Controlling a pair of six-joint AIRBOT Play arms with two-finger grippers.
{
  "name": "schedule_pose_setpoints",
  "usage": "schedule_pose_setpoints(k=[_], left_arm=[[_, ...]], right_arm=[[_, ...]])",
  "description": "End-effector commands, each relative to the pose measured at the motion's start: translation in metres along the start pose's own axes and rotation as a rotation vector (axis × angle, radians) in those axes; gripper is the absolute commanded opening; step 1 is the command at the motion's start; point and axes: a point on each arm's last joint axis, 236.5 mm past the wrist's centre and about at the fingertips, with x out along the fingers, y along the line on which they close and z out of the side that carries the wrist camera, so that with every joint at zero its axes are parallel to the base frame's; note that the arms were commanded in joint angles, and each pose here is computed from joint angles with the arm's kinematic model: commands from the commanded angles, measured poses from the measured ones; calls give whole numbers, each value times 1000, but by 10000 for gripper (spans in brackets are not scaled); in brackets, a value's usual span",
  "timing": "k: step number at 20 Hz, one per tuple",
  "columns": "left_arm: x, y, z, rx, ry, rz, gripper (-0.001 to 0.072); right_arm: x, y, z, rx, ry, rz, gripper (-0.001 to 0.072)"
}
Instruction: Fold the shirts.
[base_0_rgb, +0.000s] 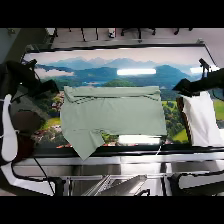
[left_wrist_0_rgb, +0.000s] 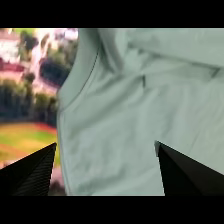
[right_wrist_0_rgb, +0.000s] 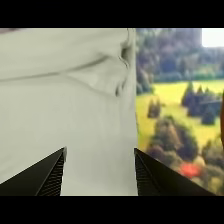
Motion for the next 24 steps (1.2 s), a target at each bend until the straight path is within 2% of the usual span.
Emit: schedule_pose_setpoints(k=[1,4,8,12,18,19,20,21,22,24], left_arm=[[6,10,-112,-40,200,-25,699],[52,-23,-200,-115,264,-177,699],[95,-30,-268,-196,292,-220,699],[112,-38,-273,-303,225,-283,699],[120,-37,-245,-348,128,-288,692],[123,-37,-243,-356,139,-287,554],[127,-36,-242,-360,156,-282,314],[130,-36,-240,-356,174,-278,40],[132,-37,-238,-329,185,-280,16],[127,-41,-229,-291,189,-293,16]], right_arm=[[-10,-36,-76,90,103,11,483],[7,-46,-110,218,58,112,483],[22,-48,-131,253,86,129,483],[26,-44,-132,241,94,131,483],[40,-34,-138,218,140,140,484],[45,-33,-141,219,159,144,484],[51,-32,-146,223,182,149,484],[57,-32,-153,231,209,155,484],[62,-32,-160,238,237,160,484],[70,-32,-174,252,285,164,484]])
